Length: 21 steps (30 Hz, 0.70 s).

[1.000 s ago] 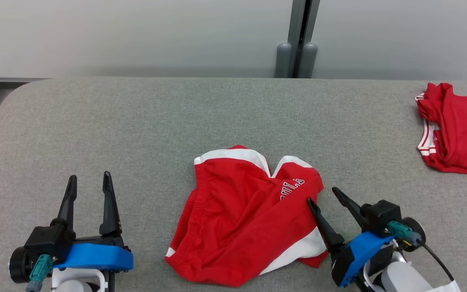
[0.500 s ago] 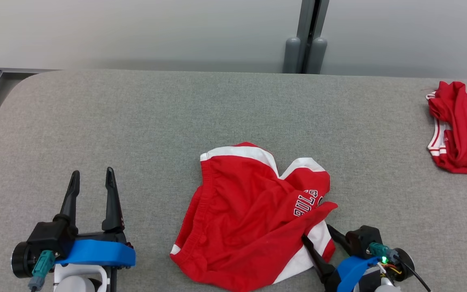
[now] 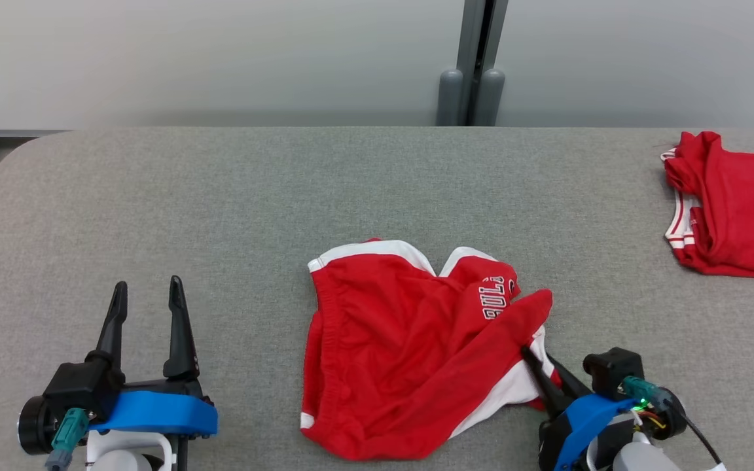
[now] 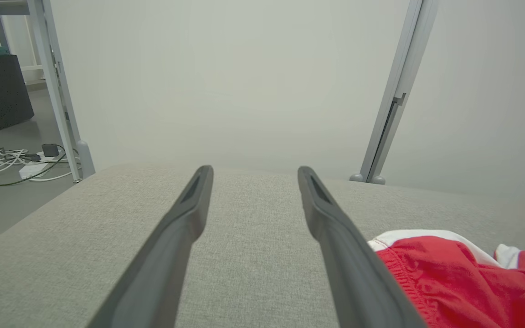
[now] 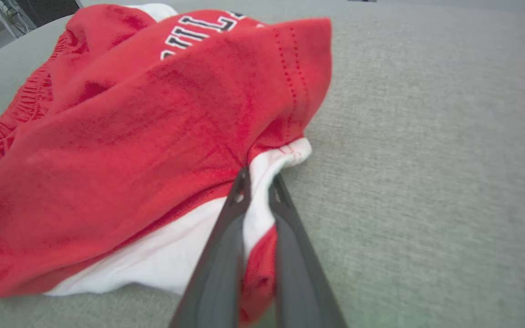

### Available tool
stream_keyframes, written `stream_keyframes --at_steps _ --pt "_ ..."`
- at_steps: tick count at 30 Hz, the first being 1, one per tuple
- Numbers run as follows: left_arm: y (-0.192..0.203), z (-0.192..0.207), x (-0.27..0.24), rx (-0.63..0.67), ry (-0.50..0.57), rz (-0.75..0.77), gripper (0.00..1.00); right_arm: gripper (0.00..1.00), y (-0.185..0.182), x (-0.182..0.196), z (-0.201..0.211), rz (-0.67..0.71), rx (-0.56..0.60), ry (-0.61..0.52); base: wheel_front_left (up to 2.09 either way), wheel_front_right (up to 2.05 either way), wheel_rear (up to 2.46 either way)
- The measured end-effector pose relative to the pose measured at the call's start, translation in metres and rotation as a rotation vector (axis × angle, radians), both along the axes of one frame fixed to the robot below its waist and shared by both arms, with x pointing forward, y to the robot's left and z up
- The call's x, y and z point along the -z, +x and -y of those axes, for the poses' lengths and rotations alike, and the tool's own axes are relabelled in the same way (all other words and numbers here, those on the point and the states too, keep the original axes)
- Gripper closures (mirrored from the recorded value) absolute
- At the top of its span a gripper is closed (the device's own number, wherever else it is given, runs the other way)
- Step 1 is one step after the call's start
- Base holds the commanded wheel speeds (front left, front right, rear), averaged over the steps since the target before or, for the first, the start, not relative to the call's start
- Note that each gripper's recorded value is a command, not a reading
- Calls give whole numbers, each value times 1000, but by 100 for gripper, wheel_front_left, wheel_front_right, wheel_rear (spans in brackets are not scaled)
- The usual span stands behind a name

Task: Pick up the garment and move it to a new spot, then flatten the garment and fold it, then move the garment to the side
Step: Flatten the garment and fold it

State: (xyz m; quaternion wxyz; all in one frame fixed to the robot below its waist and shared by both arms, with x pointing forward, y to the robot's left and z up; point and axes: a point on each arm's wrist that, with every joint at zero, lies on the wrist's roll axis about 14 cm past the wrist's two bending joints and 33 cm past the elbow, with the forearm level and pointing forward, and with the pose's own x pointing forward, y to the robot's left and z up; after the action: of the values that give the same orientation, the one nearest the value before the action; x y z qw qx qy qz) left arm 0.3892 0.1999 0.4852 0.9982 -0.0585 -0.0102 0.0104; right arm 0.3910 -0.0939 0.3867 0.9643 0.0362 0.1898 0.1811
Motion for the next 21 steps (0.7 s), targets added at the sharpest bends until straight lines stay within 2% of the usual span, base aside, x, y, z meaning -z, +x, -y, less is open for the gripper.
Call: stream_keyframes --at_steps 4,11,12,13,14,21 --pt "-1 7 1 20 -4 -3 0 100 8 -21 23 80 80 17 0 0 0" --pt "5 22 0 59 -14 2 0 100 -15 -26 60 102 204 10 0 0 0" --pt "5 23 0 63 -14 2 0 89 -19 -25 65 96 221 10 0 0 0" --pt "6 25 1 67 -15 1 0 63 -22 -25 68 91 234 8 0 0 0" --pt "6 26 1 69 -15 1 0 0 -25 -25 70 89 242 5 0 0 0" --pt "7 29 0 78 -17 3 0 0 -22 -48 82 163 293 8 0 0 0"
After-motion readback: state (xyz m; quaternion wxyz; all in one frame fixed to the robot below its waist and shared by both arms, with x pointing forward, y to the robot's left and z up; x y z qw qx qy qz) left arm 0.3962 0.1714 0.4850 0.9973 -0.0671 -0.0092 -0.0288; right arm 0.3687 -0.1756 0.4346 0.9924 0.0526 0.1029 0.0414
